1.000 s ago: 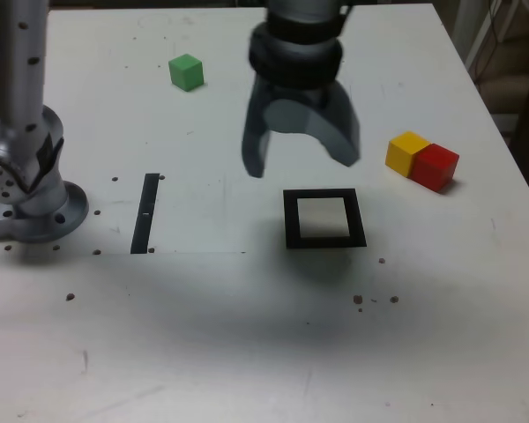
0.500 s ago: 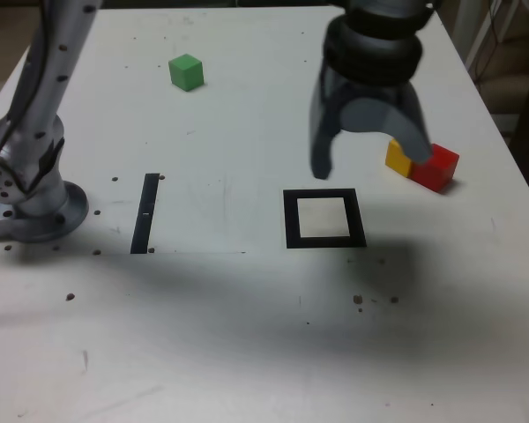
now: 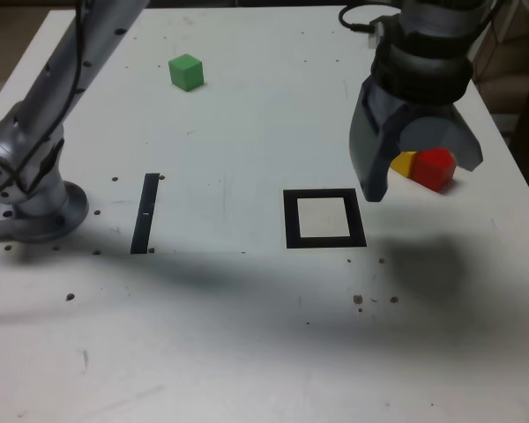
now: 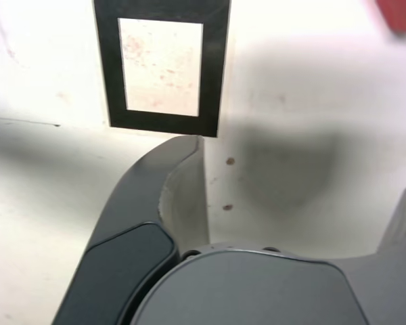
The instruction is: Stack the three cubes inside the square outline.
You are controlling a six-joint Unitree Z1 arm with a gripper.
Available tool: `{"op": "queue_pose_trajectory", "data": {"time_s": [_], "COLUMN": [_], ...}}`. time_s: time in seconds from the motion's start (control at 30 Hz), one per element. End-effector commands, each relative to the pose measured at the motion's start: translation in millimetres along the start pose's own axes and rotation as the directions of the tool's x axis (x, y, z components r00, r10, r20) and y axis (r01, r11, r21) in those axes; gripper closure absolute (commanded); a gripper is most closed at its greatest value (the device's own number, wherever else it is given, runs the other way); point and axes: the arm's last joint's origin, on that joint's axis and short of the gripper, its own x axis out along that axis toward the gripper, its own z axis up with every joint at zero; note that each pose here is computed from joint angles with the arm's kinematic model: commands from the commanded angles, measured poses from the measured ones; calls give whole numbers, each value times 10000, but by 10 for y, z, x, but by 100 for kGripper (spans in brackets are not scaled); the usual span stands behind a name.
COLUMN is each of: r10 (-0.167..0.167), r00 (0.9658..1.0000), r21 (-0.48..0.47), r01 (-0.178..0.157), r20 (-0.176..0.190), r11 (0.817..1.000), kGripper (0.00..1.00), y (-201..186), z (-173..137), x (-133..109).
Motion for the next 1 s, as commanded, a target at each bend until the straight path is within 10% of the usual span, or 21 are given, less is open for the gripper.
{"op": "queue_pose_trajectory", "data": {"time_s": [0.0,0.97], "r10": [6,-915], "r00": [10000,9953], "r21": [-567,-3066], "r01": [-6,969], "r20": [-4,319], "r11": [9984,9469], "kGripper": [1,1], "y": [51,525], "z": [62,752], "x": [19,422]}}
